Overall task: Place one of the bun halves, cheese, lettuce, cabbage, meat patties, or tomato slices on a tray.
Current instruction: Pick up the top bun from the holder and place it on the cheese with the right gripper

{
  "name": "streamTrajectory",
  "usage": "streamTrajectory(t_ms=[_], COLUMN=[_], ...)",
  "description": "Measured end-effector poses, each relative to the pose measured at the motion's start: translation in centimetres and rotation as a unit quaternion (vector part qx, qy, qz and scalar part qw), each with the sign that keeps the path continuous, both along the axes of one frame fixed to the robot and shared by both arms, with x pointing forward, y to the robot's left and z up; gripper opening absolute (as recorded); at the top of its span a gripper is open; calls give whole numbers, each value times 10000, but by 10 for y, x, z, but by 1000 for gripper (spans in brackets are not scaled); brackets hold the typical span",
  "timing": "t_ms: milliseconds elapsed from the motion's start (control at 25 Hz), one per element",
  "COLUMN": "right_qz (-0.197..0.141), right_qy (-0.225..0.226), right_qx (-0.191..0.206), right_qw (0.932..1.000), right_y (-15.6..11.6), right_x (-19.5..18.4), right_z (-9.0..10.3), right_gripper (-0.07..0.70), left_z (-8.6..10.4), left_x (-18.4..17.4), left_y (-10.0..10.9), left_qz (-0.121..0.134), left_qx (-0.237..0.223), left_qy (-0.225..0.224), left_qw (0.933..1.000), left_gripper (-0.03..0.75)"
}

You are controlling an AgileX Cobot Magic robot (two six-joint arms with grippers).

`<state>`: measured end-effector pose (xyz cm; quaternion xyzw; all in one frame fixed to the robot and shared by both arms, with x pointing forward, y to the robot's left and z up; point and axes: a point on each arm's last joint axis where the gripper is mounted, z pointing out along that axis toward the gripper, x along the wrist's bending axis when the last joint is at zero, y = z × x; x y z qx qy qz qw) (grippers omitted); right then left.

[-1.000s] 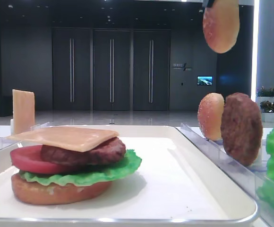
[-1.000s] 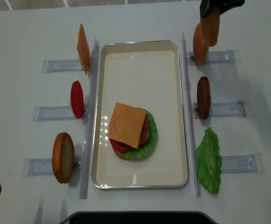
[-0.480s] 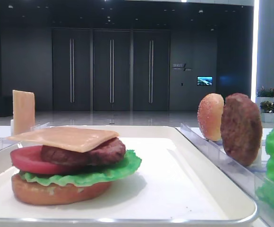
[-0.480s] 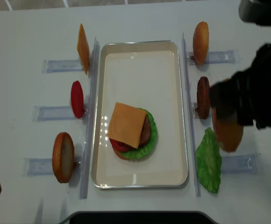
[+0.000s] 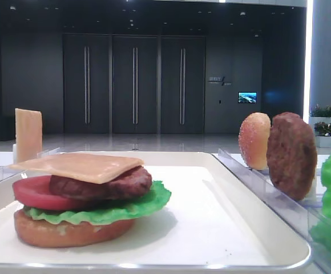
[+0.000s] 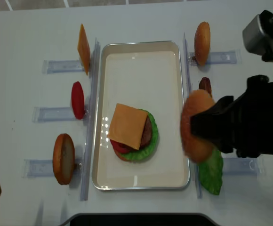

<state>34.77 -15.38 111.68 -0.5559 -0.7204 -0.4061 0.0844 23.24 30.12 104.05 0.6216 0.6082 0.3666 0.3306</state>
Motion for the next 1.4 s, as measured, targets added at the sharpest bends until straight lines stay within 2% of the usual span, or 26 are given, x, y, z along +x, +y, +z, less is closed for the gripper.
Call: streamTrajectory(t_ms=[80, 120, 200, 320, 480, 640, 840, 1040, 1280, 1400], right_qz=[139, 217, 302, 499, 728, 1117, 1263, 1240, 1077, 1115], right_qy=[-60, -183, -151, -124, 9, 491, 743, 596, 842, 895], right_qx=[622, 849, 1265, 1613, 2215, 2341, 2287, 2239, 2269, 2319], right_qw=[9979, 9960, 9914, 9856, 9724, 9645, 9624, 9648, 9643, 9622], right_y=[9, 12, 20, 37, 65, 85, 88, 80, 69, 73], right_x=[0, 1, 3, 13, 31, 49, 68, 87, 110, 119], right_z=[-5, -6, -11, -24, -39, -67, -95, -108, -133, -137], right_gripper=[217, 217, 217, 216, 216, 216, 216, 216, 216, 216], left_z=[0, 0, 0, 0, 0, 0, 0, 0, 0, 0], left_x=[0, 0, 0, 0, 0, 0, 0, 0, 0, 0], left_y=[0, 0, 0, 0, 0, 0, 0, 0, 0, 0], left_qz=[0, 0, 0, 0, 0, 0, 0, 0, 0, 0], left_qx=[0, 0, 0, 0, 0, 0, 0, 0, 0, 0], left_qy=[0, 0, 0, 0, 0, 0, 0, 0, 0, 0], left_qw=[10000, 10000, 10000, 10000, 10000, 10000, 10000, 10000, 10000, 10000], left_gripper=[516, 516, 516, 516, 516, 516, 516, 516, 516, 516])
